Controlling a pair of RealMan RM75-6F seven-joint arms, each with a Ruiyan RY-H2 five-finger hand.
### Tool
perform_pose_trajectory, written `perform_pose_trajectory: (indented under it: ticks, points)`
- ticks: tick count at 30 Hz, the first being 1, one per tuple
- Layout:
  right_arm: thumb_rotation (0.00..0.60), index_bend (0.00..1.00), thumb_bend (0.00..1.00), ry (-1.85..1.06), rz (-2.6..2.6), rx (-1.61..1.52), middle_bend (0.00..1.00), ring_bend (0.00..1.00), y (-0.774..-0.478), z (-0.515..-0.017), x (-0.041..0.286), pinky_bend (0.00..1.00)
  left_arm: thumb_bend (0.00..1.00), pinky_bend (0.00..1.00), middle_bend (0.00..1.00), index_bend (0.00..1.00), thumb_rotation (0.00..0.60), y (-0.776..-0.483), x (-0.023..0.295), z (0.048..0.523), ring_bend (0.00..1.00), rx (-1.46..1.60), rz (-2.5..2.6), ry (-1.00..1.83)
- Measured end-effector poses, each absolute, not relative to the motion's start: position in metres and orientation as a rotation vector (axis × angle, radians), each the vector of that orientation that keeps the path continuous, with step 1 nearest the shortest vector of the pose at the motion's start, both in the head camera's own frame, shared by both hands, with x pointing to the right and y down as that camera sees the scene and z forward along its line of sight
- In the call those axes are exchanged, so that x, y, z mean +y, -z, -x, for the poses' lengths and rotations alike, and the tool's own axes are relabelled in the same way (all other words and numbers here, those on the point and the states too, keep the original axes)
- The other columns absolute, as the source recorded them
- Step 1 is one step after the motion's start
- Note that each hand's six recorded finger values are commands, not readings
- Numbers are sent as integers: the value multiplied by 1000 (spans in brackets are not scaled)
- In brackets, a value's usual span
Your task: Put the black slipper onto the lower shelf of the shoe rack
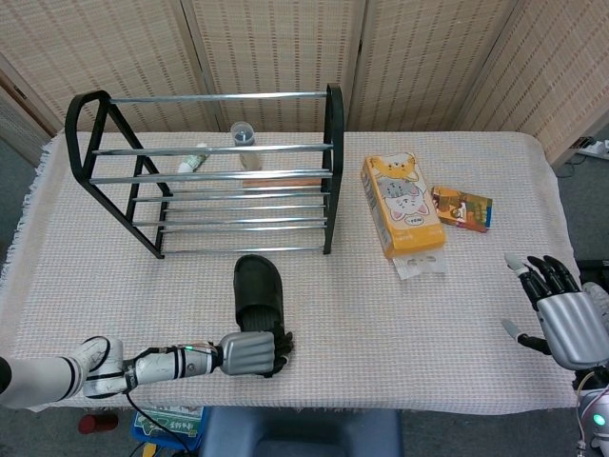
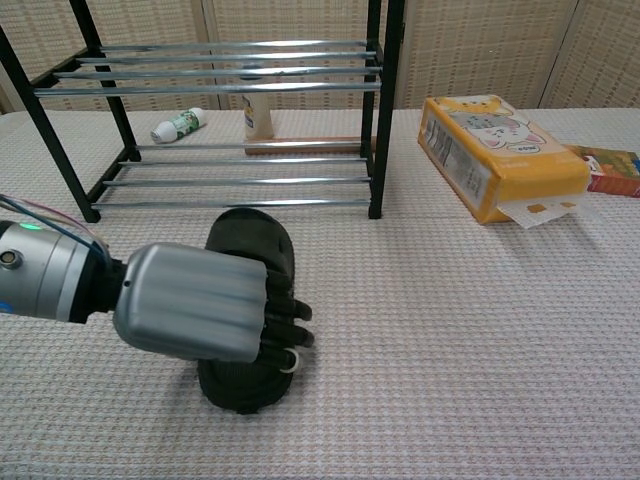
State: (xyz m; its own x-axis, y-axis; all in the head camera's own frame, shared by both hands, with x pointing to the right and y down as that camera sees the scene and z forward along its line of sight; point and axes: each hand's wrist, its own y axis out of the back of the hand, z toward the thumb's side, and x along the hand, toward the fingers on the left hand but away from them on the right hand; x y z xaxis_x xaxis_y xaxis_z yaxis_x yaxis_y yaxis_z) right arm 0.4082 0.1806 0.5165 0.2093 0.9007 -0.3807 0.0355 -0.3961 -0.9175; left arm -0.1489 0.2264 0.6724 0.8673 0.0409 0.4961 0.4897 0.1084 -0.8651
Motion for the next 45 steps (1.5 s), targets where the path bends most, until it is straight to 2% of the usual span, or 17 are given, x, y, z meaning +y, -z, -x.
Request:
perform_pose_trajectory:
  ticks: [9,30,35,45]
  points:
    - [600,0,217,-1288,1643,-903,196,152,-514,-406,180,93,228,460,323,514,600,-656,226,158,277,-403,1436,320]
    - [600,0,216,-1253,1632,-907,196,152,-507,-398,178,93,228,485,330,522,600,-618,212,172,281,-241,1348,349]
    - [600,0,216,-1254,1626,-910,196,152,-505,-399,177,93,228,485,330,508,600,-621,201,165,281,-221,1347,371]
    - [600,0,216,-1268,1614,-923,196,152,-503,-405,178,93,228,485,330,496,600,-648,161,155,282,-203,1335,491]
